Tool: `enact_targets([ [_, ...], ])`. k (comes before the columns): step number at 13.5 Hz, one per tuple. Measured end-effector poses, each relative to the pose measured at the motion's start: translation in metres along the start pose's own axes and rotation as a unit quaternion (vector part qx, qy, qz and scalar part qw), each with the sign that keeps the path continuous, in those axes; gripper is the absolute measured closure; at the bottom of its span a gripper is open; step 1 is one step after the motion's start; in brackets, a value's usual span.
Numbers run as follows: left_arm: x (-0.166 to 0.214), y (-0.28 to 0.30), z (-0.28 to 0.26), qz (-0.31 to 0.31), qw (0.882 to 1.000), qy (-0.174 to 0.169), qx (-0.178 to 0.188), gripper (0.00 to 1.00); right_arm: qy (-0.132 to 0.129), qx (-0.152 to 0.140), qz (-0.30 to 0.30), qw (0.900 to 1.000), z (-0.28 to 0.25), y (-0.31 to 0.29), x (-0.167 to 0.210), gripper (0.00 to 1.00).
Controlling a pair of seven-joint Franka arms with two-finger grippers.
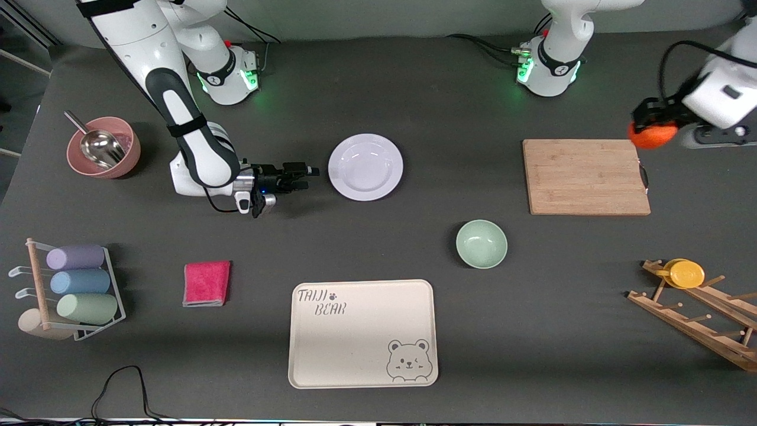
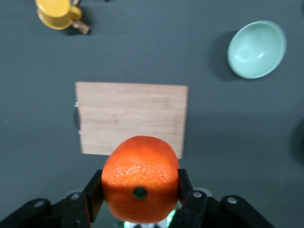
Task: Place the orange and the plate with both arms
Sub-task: 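Carry the orange over the white plate and lower it with the left gripper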
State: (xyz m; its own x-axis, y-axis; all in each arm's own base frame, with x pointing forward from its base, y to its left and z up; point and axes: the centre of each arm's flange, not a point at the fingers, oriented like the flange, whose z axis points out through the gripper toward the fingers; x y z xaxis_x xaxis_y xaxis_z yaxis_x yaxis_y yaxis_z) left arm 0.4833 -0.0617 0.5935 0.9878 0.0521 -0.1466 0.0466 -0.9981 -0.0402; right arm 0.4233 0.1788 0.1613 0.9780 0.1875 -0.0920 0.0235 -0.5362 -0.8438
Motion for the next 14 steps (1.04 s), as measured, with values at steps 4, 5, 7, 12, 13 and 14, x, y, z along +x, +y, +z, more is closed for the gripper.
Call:
enact_targets([
  [4,0.011,0.154,0.012,-0.043,0.999,-0.007,-0.015,0.35,0.000,0.000,-0.002,1.000,0.000,-0.001,0.000,0.00],
  [5,0.018,0.189,0.020,-0.059,0.998,-0.008,-0.024,0.35,0.000,0.000,-0.002,1.000,0.000,-0.001,0.000,0.00],
  [7,0.029,0.255,0.044,-0.084,0.995,-0.012,-0.049,0.35,0.000,-0.001,-0.002,1.000,0.000,-0.001,0.001,0.00],
  [12,0.008,0.408,0.146,-0.121,0.990,0.000,-0.067,0.35,0.009,0.003,0.002,1.000,0.006,-0.004,0.001,0.00],
  [13,-0.006,0.435,0.167,-0.126,0.990,0.004,-0.067,0.35,0.011,0.005,0.004,1.000,0.009,-0.006,0.000,0.00],
  [14,-0.022,0.460,0.189,-0.128,0.990,0.006,-0.062,0.35,0.011,0.007,0.005,1.000,0.012,-0.008,0.000,0.00],
])
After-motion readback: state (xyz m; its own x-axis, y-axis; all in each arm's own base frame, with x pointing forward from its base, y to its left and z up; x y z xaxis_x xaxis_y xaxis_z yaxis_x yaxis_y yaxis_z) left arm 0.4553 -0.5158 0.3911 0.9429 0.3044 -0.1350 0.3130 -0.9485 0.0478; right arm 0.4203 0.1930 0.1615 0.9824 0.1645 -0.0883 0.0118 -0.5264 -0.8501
